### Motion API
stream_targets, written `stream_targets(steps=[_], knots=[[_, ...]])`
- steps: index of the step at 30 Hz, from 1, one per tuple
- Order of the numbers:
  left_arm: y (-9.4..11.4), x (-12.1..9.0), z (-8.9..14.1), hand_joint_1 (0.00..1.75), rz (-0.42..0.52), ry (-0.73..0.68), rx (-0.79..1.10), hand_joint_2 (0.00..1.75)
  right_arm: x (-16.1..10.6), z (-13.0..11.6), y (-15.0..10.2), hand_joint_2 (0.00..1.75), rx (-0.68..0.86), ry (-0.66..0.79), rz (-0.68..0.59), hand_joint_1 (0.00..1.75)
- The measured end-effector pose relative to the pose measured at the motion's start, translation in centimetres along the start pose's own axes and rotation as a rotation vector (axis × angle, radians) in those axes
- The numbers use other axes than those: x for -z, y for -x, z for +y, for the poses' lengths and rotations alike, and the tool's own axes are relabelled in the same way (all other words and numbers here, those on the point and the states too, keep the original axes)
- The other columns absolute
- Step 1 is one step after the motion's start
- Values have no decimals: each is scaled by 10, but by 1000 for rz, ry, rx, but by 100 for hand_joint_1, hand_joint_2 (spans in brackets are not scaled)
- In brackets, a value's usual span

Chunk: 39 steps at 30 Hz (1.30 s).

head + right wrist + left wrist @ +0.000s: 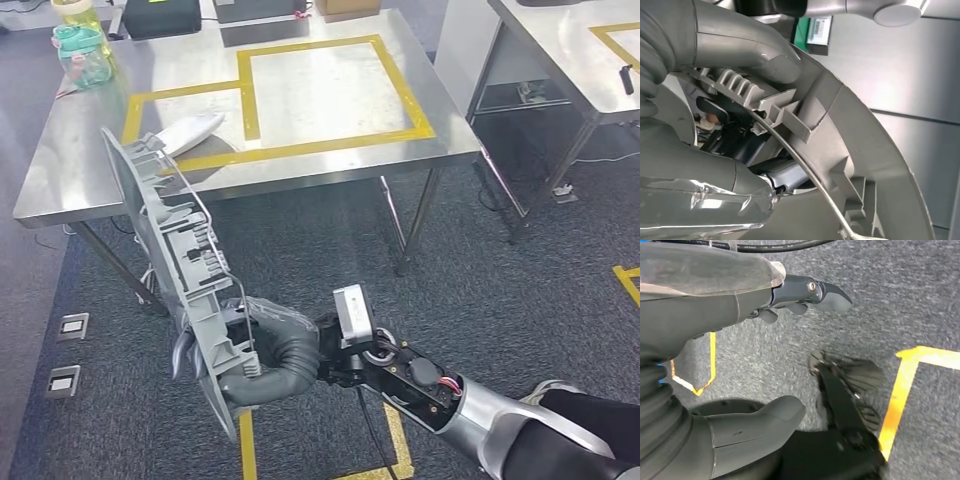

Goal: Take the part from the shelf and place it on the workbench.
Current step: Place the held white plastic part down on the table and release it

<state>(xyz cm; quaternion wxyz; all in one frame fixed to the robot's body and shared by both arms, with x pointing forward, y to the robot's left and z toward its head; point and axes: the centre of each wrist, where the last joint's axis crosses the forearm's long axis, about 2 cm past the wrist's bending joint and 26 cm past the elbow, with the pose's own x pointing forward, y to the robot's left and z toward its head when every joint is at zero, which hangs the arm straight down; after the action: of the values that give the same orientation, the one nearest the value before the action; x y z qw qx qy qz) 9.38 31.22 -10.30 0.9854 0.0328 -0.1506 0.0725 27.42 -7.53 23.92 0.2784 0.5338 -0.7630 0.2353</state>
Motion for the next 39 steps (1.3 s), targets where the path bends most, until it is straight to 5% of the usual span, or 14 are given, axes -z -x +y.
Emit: stream_targets(steps=[39], knots=[[-2, 0, 0, 0, -2, -1, -2, 175, -2, 1, -1, 175, -12, 8, -1, 175]])
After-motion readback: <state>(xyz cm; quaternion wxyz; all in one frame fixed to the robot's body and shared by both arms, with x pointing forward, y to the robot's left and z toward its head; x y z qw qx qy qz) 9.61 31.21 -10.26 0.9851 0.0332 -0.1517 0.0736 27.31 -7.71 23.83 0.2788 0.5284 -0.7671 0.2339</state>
